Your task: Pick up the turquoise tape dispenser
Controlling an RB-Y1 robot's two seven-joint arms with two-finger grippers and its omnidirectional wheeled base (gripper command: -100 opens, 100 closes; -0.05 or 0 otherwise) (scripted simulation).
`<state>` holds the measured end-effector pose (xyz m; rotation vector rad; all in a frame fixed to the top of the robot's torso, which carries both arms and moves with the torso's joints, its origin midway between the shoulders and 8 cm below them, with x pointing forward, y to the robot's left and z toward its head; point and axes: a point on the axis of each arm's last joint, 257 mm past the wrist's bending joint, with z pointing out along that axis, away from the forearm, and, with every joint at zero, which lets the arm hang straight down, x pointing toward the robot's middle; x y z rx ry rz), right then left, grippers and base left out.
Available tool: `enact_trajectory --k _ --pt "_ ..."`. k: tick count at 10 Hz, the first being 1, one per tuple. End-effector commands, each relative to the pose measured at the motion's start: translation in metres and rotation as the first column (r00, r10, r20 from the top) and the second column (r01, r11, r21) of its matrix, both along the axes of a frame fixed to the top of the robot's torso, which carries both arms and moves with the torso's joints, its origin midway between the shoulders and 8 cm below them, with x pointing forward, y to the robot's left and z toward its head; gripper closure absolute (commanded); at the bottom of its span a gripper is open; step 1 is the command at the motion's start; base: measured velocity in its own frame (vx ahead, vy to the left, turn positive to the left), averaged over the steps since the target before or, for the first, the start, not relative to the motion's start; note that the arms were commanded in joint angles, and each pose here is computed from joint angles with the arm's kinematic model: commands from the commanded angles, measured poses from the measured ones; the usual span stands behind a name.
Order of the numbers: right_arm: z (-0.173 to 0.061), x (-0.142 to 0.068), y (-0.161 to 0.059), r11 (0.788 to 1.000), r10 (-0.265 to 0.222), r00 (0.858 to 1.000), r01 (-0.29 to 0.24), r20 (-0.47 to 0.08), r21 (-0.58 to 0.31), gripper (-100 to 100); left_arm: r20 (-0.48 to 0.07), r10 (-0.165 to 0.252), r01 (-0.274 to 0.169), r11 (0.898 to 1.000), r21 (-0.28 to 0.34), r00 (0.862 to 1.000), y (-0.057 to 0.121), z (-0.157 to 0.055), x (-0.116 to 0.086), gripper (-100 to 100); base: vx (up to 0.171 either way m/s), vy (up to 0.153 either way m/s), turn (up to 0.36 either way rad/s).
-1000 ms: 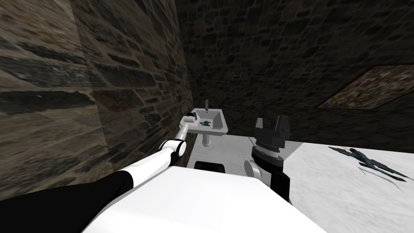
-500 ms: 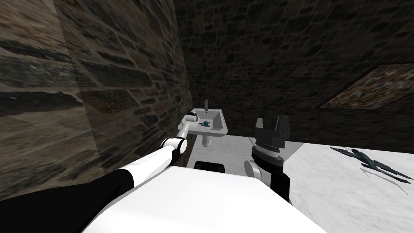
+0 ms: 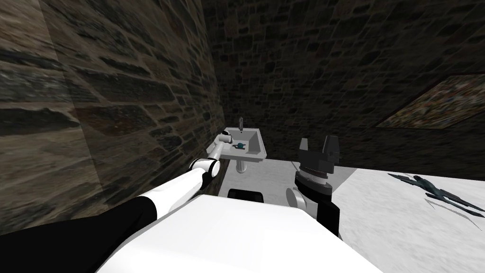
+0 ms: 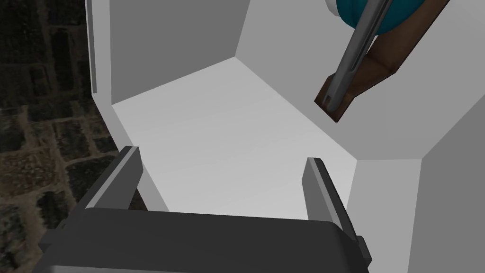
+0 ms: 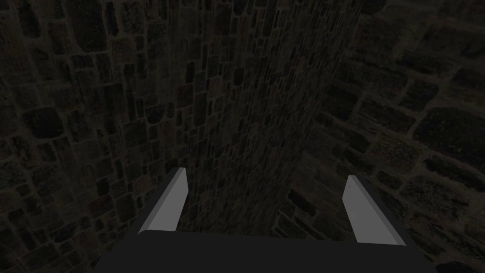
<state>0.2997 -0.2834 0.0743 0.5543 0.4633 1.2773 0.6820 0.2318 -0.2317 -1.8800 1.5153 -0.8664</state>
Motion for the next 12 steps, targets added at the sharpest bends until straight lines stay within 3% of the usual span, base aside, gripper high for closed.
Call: enact_trajectory --k 1,2,3,4,5,6,7,8,9,10,12 --pt "0.0 0.0 0.0 1.0 0.0 1.0 0.0 0.0 0.0 0 -0.063 0.005 -0.006 1.0 -0.013 0.998 -0.01 -0.009 -0.005 -100 0.057 -0.012 -0.005" --pt "0.0 0.0 0.0 1.0 0.0 1.0 0.0 0.0 0.0 0 -0.082 0.006 -0.007 1.0 -0.012 0.997 -0.009 -0.017 -0.008 -100 0.057 -0.018 -0.006" --pt "0.0 0.0 0.0 1.0 0.0 1.0 0.0 0.0 0.0 0 -0.141 0.01 -0.013 1.0 -0.021 0.99 -0.017 -0.028 -0.015 -100 0.075 -0.025 -0.005" --pt "0.0 0.0 0.0 1.0 0.0 1.0 0.0 0.0 0.0 0 -0.152 0.011 -0.014 1.0 -0.021 0.988 -0.016 -0.03 -0.017 -100 0.066 -0.021 0.0" --pt "0.0 0.0 0.0 1.0 0.0 1.0 0.0 0.0 0.0 0 -0.205 0.014 -0.021 0.999 -0.028 0.979 -0.023 -0.039 -0.024 -100 0.077 -0.017 -0.007" --pt "0.0 0.0 0.0 1.0 0.0 1.0 0.0 0.0 0.0 0 -0.218 0.015 -0.022 0.999 -0.027 0.976 -0.023 -0.043 -0.027 -100 0.067 -0.024 -0.007" --pt "0.0 0.0 0.0 1.0 0.0 1.0 0.0 0.0 0.0 0 -0.273 0.018 -0.028 0.999 -0.032 0.962 -0.03 -0.053 -0.036 -100 0.078 -0.026 -0.006" --pt "0.0 0.0 0.0 1.0 0.0 1.0 0.0 0.0 0.0 0 -0.28 0.019 -0.029 0.999 -0.032 0.96 -0.03 -0.054 -0.038 -100 0.063 -0.018 -0.001" --pt "0.0 0.0 0.0 1.0 0.0 1.0 0.0 0.0 0.0 0 -0.324 0.021 -0.034 0.999 -0.036 0.946 -0.037 -0.06 -0.046 -100 0.068 -0.02 -0.008" --pt "0.0 0.0 0.0 1.0 0.0 1.0 0.0 0.0 0.0 0 -0.337 0.022 -0.035 0.999 -0.034 0.941 -0.036 -0.065 -0.049 -100 0.065 -0.01 -0.004" --pt "0.0 0.0 0.0 1.0 0.0 1.0 0.0 0.0 0.0 0 -0.43 0.025 -0.045 0.998 -0.036 0.903 -0.048 -0.083 -0.071 -100 0.097 -0.016 -0.009"
